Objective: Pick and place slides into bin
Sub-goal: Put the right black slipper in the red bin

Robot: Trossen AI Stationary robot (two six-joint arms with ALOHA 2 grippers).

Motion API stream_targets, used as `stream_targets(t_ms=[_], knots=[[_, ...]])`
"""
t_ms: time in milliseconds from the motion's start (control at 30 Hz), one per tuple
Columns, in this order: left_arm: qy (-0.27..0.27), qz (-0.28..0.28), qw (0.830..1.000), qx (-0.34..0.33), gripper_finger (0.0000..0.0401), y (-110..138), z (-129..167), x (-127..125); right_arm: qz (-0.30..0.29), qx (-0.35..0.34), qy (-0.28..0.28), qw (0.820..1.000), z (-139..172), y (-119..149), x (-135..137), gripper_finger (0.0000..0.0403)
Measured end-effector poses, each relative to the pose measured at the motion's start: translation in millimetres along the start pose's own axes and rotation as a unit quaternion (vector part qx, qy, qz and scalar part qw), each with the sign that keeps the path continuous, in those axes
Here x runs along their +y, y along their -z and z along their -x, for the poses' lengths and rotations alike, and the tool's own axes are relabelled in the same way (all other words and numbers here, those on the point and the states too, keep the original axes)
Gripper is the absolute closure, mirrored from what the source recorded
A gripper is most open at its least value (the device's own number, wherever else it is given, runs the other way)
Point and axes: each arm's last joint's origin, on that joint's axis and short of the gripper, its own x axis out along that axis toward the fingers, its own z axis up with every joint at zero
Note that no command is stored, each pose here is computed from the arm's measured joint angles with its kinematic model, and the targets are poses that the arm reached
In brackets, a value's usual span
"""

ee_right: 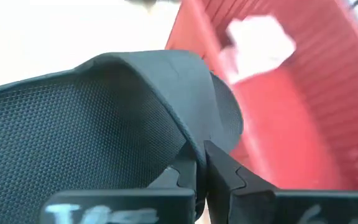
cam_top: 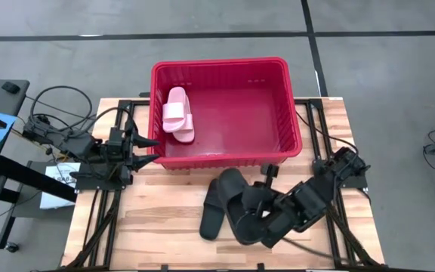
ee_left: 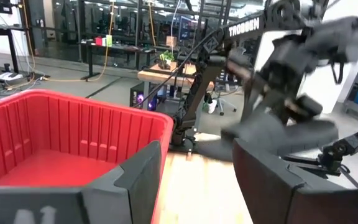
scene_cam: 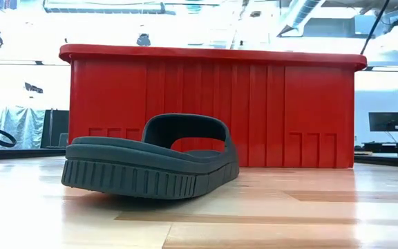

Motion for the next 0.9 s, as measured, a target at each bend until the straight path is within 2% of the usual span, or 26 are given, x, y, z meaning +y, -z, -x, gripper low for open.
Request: stream_targets(t_ms=[233, 533, 733, 900], knots=[[-0.002, 0.007, 1.000, 0.012, 0.0214, 2.6, -0.1, 0.4, 0.060, -0.057, 0.074, 0.994, 9.2, -17.7, -35.2, 0.0403], [-0.025, -0.001, 1.000, 0.002, 0.0214, 1.0, 0.0, 1.7, 0.074, -0.055, 0.161, 0.983, 16.1, -23.5, -119.1, 0.0403], [-0.057, -0.021, 0.998, -0.027, 0.0214, -5.1, 0.3, 3.0, 0.054, -0.048, 0.218, 0.973, 32.7, -14.3, -180.9, 0.0403], [-0.085, -0.040, 0.994, -0.060, 0.0214, -12.6, 1.2, 3.9, 0.033, 0.004, 0.264, 0.964, 26.1, 15.2, -221.3, 0.0403]])
